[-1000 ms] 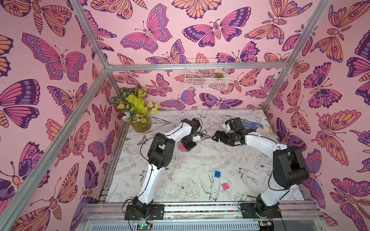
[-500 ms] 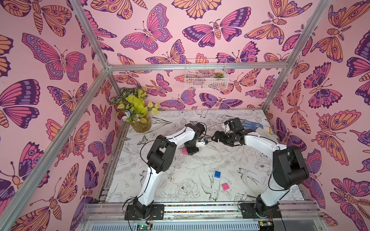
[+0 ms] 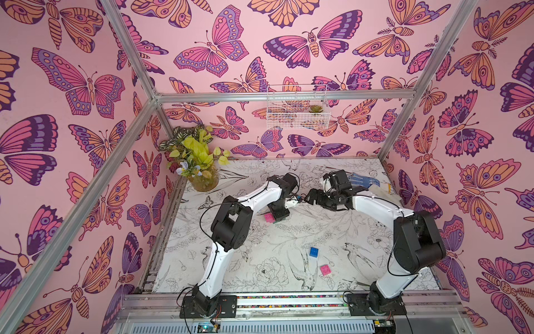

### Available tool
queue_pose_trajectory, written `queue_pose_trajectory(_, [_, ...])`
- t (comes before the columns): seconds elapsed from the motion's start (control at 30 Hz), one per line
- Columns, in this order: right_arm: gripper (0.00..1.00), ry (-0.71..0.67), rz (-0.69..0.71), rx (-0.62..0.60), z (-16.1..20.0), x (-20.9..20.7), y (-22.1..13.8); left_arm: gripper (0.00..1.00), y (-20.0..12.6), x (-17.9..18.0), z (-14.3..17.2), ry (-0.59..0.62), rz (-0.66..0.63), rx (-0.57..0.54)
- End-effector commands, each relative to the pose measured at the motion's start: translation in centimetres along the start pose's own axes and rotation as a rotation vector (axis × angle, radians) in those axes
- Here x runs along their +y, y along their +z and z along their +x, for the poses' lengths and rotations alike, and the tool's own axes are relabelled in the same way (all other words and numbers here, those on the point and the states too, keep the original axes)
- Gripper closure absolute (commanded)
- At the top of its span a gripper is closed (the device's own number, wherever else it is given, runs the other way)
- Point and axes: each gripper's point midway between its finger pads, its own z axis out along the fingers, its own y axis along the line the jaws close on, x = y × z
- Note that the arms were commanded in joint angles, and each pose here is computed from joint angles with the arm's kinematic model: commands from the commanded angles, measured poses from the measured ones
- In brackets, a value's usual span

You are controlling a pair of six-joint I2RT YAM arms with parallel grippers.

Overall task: Assemble the letter v with lego
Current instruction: Adjust the lego brick at the center of the board.

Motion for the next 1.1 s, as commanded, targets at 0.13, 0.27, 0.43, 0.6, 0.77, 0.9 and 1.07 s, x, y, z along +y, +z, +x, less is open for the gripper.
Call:
queue_pose_trajectory(0.13, [0.04,-0.012,0.01,0.014,0.2,0.3,-0.2,0.47,-1.6,1.0,1.9,-0.066,-0.043,0.008])
queue_pose_trajectory(0.27, [0.04,-0.008,0.009,0.015,0.3,0.3,-0.2,0.47,-1.8,0.8,2.3,-0.074,-0.039,-0.004])
queue_pose_trajectory(0.43, [0.04,-0.006,0.009,0.017,0.3,0.3,-0.1,0.48,-1.8,0.6,2.9,-0.091,-0.04,0.0])
queue_pose_trajectory(0.6, [0.04,-0.005,0.008,0.018,0.4,0.3,0.1,0.49,-1.8,0.4,3.2,-0.093,-0.041,-0.013])
queue_pose_trajectory(0.77, [0.04,-0.007,0.009,0.018,0.4,0.3,0.1,0.49,-2.0,0.6,3.1,-0.09,-0.045,-0.02])
queue_pose_trajectory(0.9, [0.04,-0.007,0.01,0.019,0.4,0.3,0.1,0.5,-2.3,0.8,2.8,-0.09,-0.051,-0.029])
queue_pose_trajectory(1.07, [0.04,-0.008,0.015,0.022,0.6,0.2,0.1,0.52,-2.3,0.9,2.8,-0.092,-0.057,-0.029])
